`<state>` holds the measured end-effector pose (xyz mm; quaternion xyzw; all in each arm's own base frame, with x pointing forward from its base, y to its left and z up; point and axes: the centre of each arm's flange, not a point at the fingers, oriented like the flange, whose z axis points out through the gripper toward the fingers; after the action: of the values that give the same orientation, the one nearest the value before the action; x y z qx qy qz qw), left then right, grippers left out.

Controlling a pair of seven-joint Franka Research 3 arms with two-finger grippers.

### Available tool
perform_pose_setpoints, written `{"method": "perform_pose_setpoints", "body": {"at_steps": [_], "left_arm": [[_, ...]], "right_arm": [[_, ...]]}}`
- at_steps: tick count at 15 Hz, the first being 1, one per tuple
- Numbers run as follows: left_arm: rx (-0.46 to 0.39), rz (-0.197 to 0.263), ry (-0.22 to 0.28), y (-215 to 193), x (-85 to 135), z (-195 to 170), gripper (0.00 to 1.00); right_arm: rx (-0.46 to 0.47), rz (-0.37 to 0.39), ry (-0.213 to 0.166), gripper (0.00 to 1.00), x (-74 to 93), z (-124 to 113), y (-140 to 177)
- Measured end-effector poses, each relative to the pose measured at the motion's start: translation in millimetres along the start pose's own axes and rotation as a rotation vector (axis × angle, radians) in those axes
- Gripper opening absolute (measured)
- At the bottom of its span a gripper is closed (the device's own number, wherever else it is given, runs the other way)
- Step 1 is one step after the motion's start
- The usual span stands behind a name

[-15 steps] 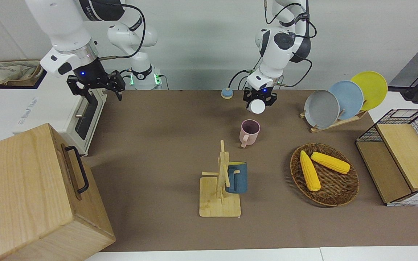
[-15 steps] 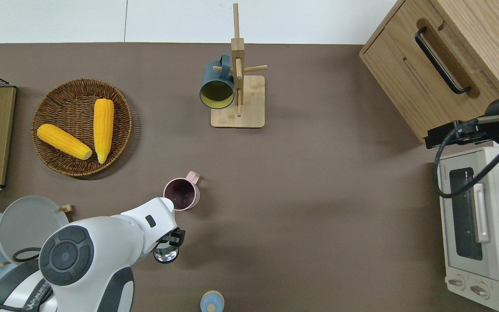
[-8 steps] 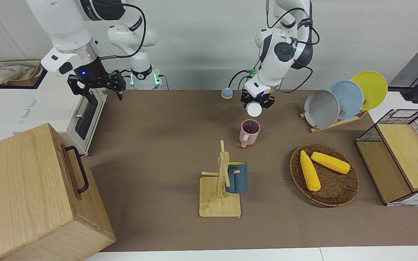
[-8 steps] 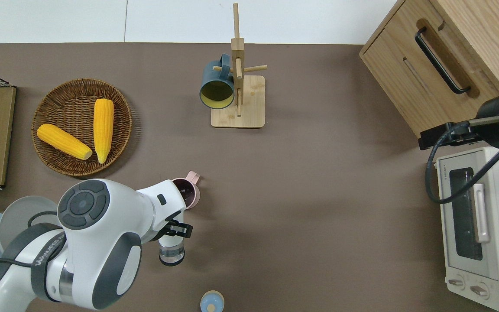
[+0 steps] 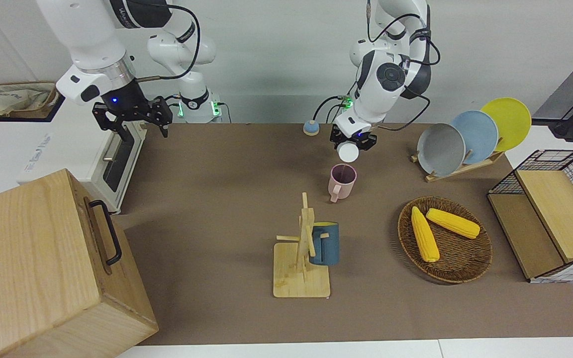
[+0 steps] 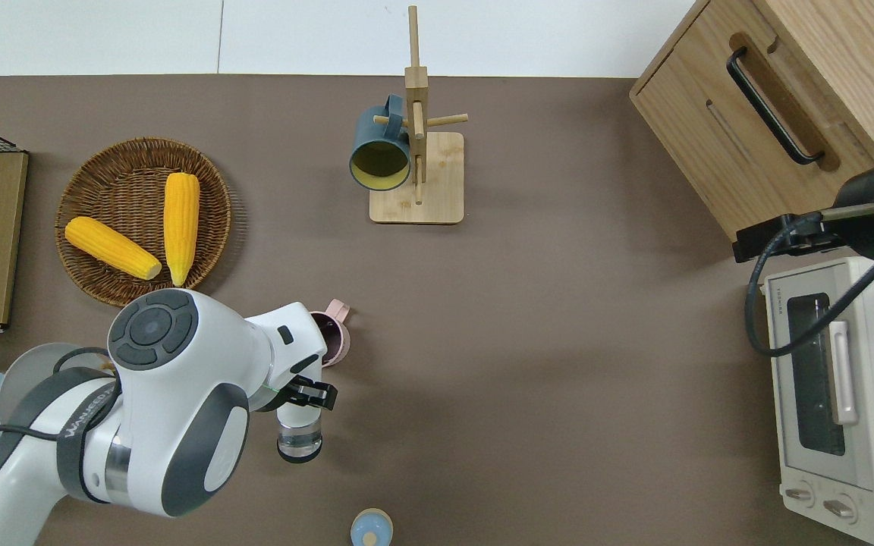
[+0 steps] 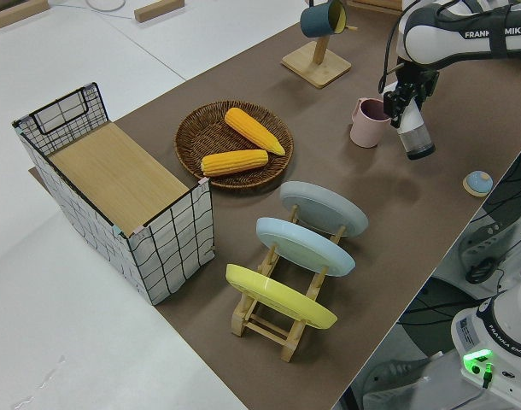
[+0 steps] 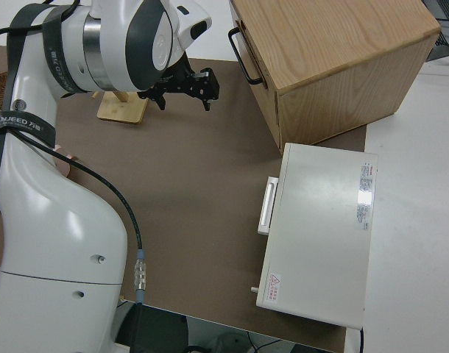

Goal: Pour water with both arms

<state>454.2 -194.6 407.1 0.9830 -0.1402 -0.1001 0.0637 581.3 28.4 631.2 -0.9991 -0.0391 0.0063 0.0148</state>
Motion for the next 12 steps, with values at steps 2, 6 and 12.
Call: {"method": "perform_pose_setpoints", "body": {"at_steps": [2,6,12], "left_arm": [[0.009,0.003,-0.008,-1,-1,0,0.63],[0.020,0.004,-0.025,-3,-2,1,0.63],[0.023,0.005,-0.036,-1,-2,-13,0.63]], "right_arm": [[0.000,0.000,0.000,1.00,0.0,0,0],[0.000,0.000,0.000,1.00,0.0,0,0],[0.000,0.000,0.000,1.00,0.0,0,0]]}}
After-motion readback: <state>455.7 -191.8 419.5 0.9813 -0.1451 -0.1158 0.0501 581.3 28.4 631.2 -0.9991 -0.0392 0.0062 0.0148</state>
